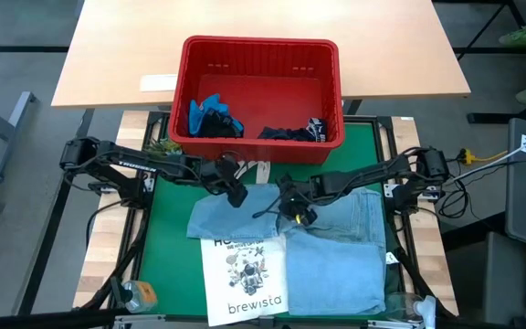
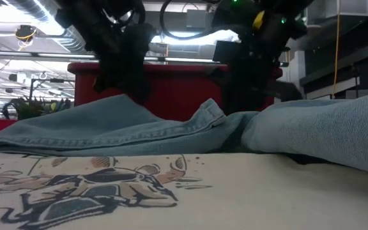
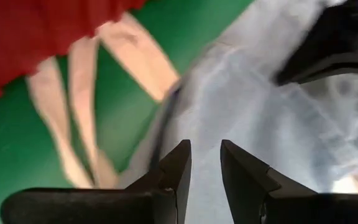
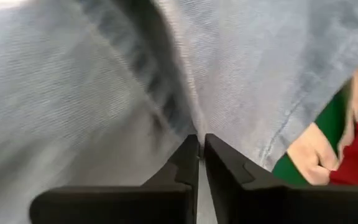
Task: Fold Laundry from Bin
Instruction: Fold the light blue jeans
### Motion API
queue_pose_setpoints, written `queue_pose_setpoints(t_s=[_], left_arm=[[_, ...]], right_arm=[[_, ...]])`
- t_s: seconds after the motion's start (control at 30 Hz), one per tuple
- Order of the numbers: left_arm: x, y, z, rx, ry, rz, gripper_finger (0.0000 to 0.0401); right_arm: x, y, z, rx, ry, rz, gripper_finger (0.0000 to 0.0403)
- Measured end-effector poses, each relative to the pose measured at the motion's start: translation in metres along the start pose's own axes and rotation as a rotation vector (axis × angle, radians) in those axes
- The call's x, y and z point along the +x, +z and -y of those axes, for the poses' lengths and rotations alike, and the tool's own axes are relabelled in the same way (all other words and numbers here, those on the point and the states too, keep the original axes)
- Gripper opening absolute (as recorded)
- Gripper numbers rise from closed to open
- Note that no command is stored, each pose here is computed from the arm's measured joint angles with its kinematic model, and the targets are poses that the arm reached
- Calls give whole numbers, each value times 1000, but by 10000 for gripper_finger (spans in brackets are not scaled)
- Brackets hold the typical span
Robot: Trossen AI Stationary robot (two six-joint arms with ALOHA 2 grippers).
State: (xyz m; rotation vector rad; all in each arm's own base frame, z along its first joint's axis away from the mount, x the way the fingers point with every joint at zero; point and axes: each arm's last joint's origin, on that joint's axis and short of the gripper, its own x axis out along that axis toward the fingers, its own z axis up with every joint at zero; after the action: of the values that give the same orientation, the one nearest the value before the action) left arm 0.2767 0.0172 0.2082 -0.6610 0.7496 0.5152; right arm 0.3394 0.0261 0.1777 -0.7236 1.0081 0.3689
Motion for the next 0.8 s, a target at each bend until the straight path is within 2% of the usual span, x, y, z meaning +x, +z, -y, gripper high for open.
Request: queue_pose_setpoints(t_s=[0.17, 0.3, 0.4, 0.63, 0.8], left_arm=[[7, -9, -9, -40, 132, -61, 74], [13, -15, -14, -30, 193, -100, 69], [14, -15, -14, -30, 192, -104, 64], [10, -9, -9, -40, 131, -50, 54], [10, -9, -8, -40, 123, -53, 49]], right_arm=[[-14, 15, -1, -101, 41, -23, 5], [-22, 19, -1, -132, 75, -57, 9], [-23, 17, 0, -130, 71, -84, 4], [-23, 18, 6, -130, -68, -152, 18], [-21, 20, 6, -131, -58, -117, 32]])
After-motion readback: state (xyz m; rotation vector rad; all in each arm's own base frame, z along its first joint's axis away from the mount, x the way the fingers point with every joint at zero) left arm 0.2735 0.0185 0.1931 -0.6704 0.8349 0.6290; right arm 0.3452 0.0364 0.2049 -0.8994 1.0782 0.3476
